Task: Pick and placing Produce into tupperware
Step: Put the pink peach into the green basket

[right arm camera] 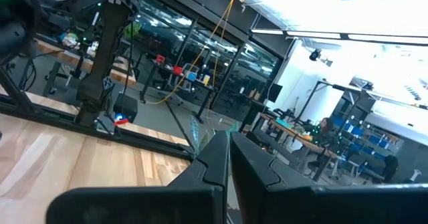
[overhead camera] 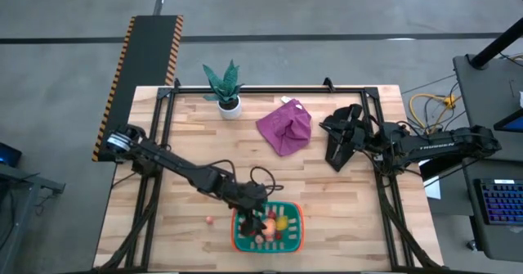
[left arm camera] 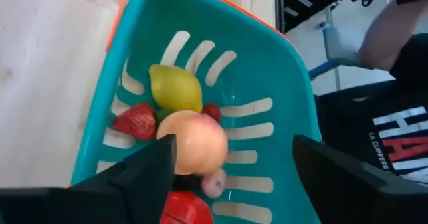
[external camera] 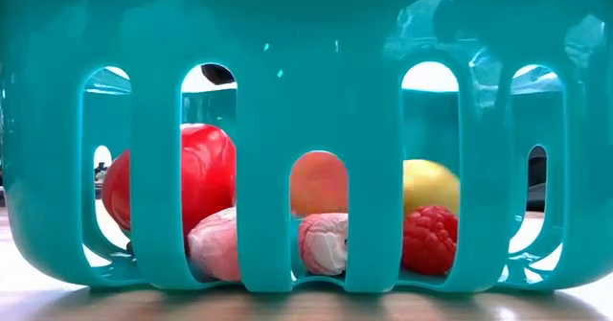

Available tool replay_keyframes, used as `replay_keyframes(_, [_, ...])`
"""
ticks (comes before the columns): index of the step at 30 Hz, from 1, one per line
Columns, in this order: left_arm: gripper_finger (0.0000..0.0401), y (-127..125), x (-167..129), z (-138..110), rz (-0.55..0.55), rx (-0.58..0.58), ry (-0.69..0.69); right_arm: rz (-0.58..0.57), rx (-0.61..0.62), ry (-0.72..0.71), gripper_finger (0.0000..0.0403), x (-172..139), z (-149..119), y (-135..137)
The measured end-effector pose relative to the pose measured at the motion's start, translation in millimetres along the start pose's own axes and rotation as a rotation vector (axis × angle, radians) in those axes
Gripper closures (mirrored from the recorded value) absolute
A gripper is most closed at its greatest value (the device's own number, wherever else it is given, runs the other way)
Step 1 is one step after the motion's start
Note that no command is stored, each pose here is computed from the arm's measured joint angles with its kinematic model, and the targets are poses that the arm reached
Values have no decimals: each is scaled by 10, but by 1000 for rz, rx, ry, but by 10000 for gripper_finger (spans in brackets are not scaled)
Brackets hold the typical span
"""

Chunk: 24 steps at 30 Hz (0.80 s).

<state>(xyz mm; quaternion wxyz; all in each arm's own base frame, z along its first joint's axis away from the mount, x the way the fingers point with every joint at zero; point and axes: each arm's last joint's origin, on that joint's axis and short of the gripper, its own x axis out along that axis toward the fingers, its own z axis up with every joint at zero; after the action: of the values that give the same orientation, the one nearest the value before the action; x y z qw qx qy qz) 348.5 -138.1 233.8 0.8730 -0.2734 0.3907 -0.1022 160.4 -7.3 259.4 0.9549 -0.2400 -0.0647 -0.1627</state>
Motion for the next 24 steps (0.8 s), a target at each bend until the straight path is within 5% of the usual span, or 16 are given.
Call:
replay_keyframes(7, [98, 45, -7, 23, -27, -60, 33, 0, 0, 0, 394, 0, 0, 0])
replay_keyframes(13, [98, 4, -57, -3, -194, -300, 228, -1, 0, 0, 394, 0, 0, 0])
replay_keyframes(24, [98, -81, -470, -192, 126, -399, 379, -2, -4, -2, 394, 0, 2, -1])
